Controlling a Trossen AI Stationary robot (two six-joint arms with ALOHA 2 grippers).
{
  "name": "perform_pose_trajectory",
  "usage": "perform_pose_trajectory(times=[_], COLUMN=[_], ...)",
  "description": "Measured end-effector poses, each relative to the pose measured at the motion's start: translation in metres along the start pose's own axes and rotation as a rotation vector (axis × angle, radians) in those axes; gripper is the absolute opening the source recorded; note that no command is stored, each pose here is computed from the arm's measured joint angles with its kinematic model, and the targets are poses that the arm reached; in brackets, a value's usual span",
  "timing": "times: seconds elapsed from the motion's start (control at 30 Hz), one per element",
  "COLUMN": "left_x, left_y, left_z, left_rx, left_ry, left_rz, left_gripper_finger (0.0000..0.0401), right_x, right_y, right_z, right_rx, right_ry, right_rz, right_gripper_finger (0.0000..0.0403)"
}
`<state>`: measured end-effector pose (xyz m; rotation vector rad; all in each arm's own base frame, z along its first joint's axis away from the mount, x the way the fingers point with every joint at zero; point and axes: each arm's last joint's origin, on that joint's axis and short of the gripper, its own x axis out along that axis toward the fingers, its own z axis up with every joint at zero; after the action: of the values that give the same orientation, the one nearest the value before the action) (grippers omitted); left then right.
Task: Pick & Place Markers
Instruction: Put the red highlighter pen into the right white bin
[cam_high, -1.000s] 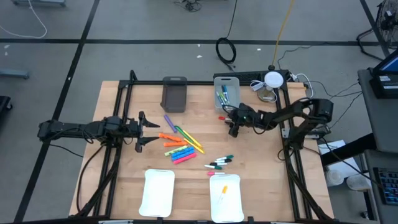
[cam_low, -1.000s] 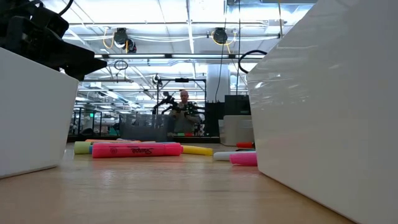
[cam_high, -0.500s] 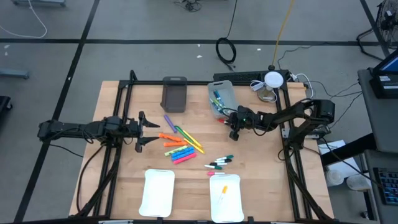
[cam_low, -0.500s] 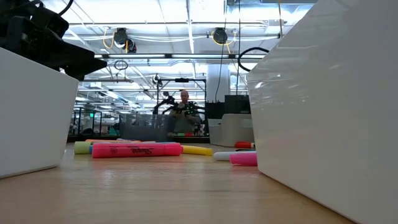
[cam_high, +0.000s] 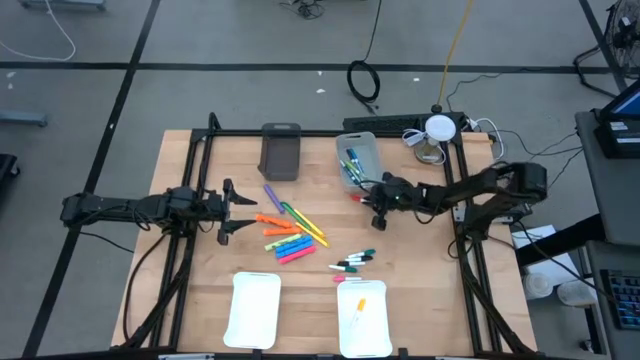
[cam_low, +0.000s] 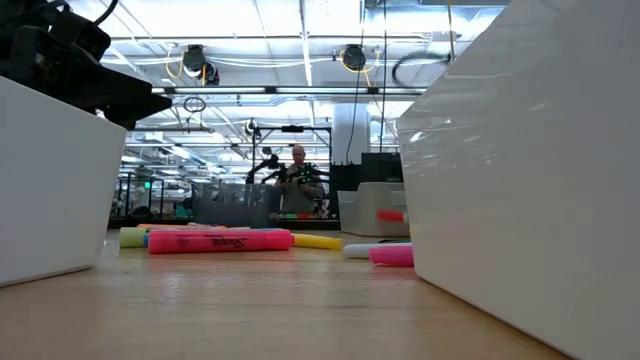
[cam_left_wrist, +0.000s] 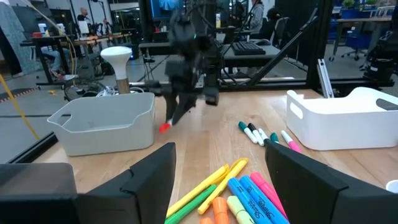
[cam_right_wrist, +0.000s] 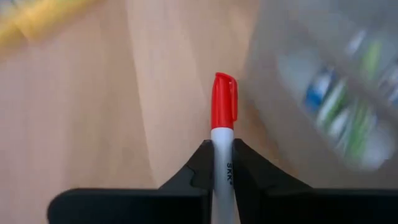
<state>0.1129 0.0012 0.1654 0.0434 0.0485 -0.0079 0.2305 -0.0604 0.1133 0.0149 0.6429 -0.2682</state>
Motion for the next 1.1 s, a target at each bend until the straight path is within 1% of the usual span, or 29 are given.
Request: perform_pose_trajectory(times=[0.07,0.2,0.3,0.53,0.6,0.7,0.8,0.87,1.0,1.1], left_x=[0.000,0.000,0.000,0.000,0.000,0.000,0.000,0.000,0.000,0.000], left_y=[0.000,0.000,0.000,0.000,0.000,0.000,0.000,0.000,0.000,0.000], left_z=[0.000,0.000,0.000,0.000,0.000,0.000,0.000,0.000,0.000,0.000], left_rx=[0.000,0.000,0.000,0.000,0.000,0.000,0.000,0.000,0.000,0.000], left_ry=[0.000,0.000,0.000,0.000,0.000,0.000,0.000,0.000,0.000,0.000], left_rz=[0.000,0.000,0.000,0.000,0.000,0.000,0.000,0.000,0.000,0.000], left_gripper_finger=[0.0251,0.0251,0.0251,0.0251,0.0251,0.0251,0.0251,0.0251,0.0251,0.0251], right_x=[-0.006,-0.020,-0.034,-0.075,-0.085,-0.098,-0.109,-0.115,-0.121,-0.116], right_y=[0.003,0.010,0.021,0.062,0.075,0.097,0.119,0.134,0.163,0.179], right_z=[0.009,0.020,0.028,0.047,0.050,0.053,0.062,0.067,0.075,0.074], right_rx=[-0.006,-0.016,-0.040,-0.086,-0.097,-0.132,-0.180,-0.228,-0.347,-0.421], right_ry=[-0.055,-0.117,-0.162,-0.331,-0.377,-0.414,-0.408,-0.383,-0.287,-0.185], right_rz=[0.006,0.035,0.093,0.479,0.571,0.677,0.757,0.774,0.777,0.769], right_gripper_finger=[0.0027,0.0027,0.0022,0.0023,0.0022,0.0022,0.0022,0.0022,0.0022,0.0022])
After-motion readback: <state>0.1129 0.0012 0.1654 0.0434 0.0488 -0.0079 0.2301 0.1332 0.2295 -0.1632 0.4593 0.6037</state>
